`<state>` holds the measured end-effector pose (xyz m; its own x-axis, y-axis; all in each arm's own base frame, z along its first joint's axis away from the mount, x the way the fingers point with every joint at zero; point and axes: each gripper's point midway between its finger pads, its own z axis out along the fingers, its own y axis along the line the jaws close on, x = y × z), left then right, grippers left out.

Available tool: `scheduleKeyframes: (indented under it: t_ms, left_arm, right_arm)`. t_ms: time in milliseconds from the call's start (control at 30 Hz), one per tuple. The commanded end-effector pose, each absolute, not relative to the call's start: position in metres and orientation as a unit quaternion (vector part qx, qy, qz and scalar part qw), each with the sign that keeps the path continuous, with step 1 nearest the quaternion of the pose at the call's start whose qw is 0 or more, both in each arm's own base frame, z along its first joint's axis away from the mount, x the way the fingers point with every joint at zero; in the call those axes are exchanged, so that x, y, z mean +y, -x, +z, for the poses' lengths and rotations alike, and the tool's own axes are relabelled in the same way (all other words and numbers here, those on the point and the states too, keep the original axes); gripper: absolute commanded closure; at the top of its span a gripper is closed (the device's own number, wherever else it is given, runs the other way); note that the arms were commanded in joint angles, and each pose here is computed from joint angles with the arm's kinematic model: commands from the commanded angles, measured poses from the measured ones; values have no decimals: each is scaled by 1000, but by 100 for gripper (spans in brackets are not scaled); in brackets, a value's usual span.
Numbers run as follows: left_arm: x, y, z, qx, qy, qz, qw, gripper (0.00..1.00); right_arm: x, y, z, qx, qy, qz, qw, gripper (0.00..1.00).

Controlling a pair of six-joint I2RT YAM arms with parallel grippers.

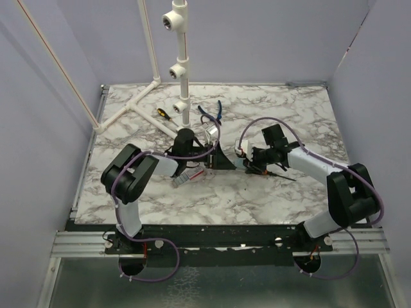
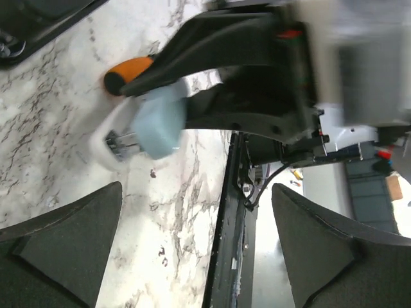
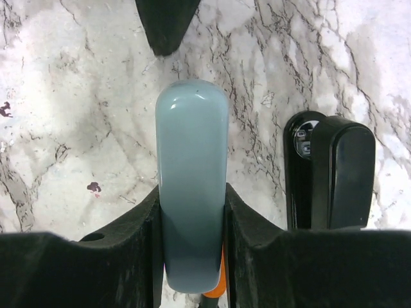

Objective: Load the staples into the stapler
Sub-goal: Close the stapler at the center of the board, then place the stapler at the center of the board.

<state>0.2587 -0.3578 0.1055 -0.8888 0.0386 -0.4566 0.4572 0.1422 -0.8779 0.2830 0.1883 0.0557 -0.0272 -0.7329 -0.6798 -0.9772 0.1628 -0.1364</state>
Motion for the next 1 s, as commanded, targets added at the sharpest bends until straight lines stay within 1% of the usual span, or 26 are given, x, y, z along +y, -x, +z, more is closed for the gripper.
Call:
scheduleKeyframes:
  t_ms: [0, 67, 200, 333, 467, 600, 733, 833, 933, 967]
  left_arm:
    - [-342, -256, 124, 730, -254, -582, 253, 1]
    - [-333, -254, 125, 733, -288, -551, 277, 1]
    - [-314, -247, 129, 735, -345, -493, 311, 1]
    - [-295, -237, 121, 752, -382, -449, 295, 1]
    - [-279, -240, 125, 758, -385, -427, 308, 1]
    - [-266, -246, 140, 759, -377, -419, 326, 1]
    - [-259, -248, 150, 757, -382, -408, 340, 1]
    - [-254, -251, 152, 758, -386, -390, 352, 1]
    - [-243, -261, 157, 764, -389, -356, 371, 1]
    - [-240, -262, 162, 764, -391, -349, 376, 1]
  right_arm:
    - [198, -272, 54, 670, 640, 248, 285, 74]
    - [201, -269, 51, 671, 642, 268, 256, 73]
    - [209, -282, 46, 665, 650, 272, 248, 72]
    - [221, -292, 47, 655, 660, 271, 247, 71]
    - [229, -296, 40, 648, 675, 258, 241, 68]
    - [234, -286, 29, 641, 690, 248, 224, 65]
    - [231, -279, 22, 646, 692, 241, 214, 58]
    - [228, -279, 19, 667, 675, 236, 211, 48]
    - [224, -279, 18, 683, 660, 227, 215, 40]
    - [224, -279, 21, 686, 656, 223, 222, 36]
